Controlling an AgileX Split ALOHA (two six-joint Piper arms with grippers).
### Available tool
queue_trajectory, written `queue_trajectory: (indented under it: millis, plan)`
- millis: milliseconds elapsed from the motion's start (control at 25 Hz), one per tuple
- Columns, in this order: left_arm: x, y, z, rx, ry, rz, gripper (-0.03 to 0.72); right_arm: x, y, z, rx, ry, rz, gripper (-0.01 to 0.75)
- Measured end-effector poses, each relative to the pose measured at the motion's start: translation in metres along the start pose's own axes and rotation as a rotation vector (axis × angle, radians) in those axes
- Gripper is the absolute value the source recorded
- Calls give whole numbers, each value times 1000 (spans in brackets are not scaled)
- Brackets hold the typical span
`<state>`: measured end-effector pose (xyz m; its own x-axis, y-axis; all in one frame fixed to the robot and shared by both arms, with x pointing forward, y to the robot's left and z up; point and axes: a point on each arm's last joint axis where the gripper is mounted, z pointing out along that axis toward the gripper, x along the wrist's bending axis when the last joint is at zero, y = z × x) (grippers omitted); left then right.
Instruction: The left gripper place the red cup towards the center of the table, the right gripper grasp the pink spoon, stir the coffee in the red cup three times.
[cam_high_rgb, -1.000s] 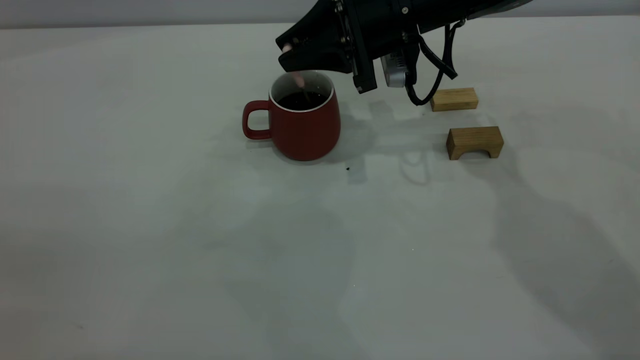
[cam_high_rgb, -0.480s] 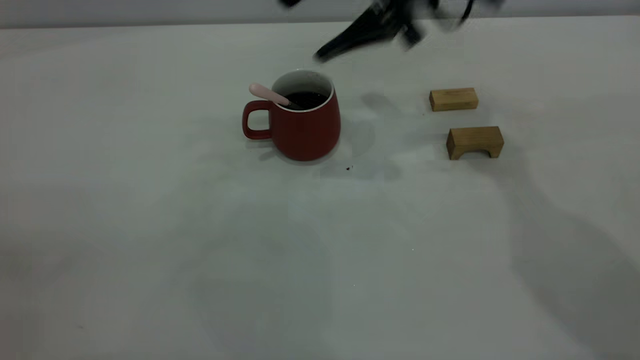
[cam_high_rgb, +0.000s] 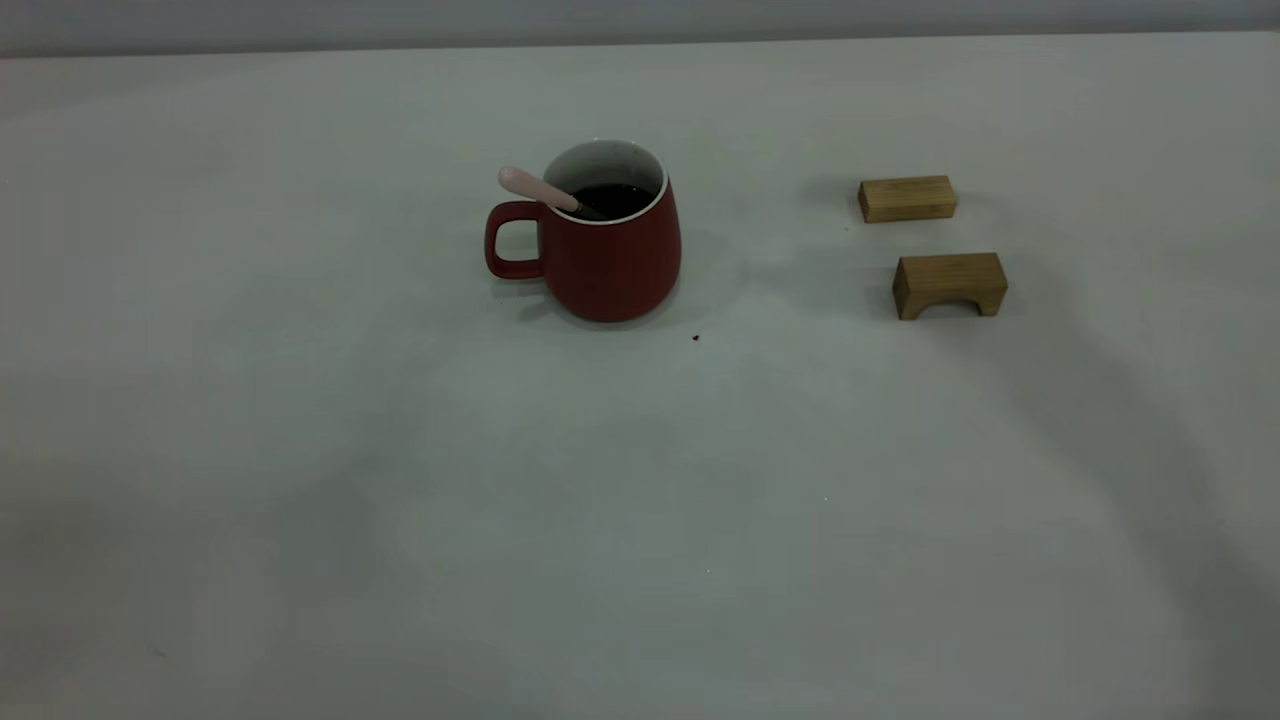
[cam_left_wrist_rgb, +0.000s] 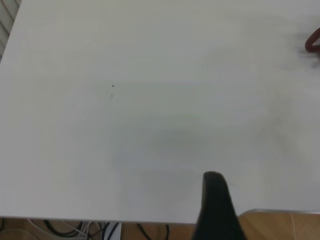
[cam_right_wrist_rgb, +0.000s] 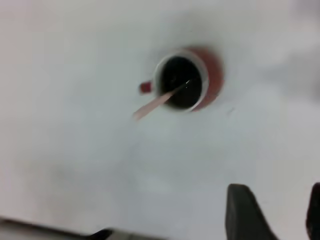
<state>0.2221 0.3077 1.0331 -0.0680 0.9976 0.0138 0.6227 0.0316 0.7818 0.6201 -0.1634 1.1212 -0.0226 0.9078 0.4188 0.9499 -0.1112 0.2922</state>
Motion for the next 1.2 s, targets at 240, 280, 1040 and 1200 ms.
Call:
queue_trajectory:
  millis: [240,280,1040,1200]
  plan:
    - [0,0,0,0,0,0,585,-7,-54,-70,-87,-99,-203,200]
    - [0,0,0,0,0,0,585,-13,-68,-77,-81,-120,-218,189]
    - [0,0,0,0,0,0,585,-119,-309,-121,-257,-285,-363,190]
    - [0,0,0,0,0,0,585,-132,-340,-112,-357,-285,-356,196]
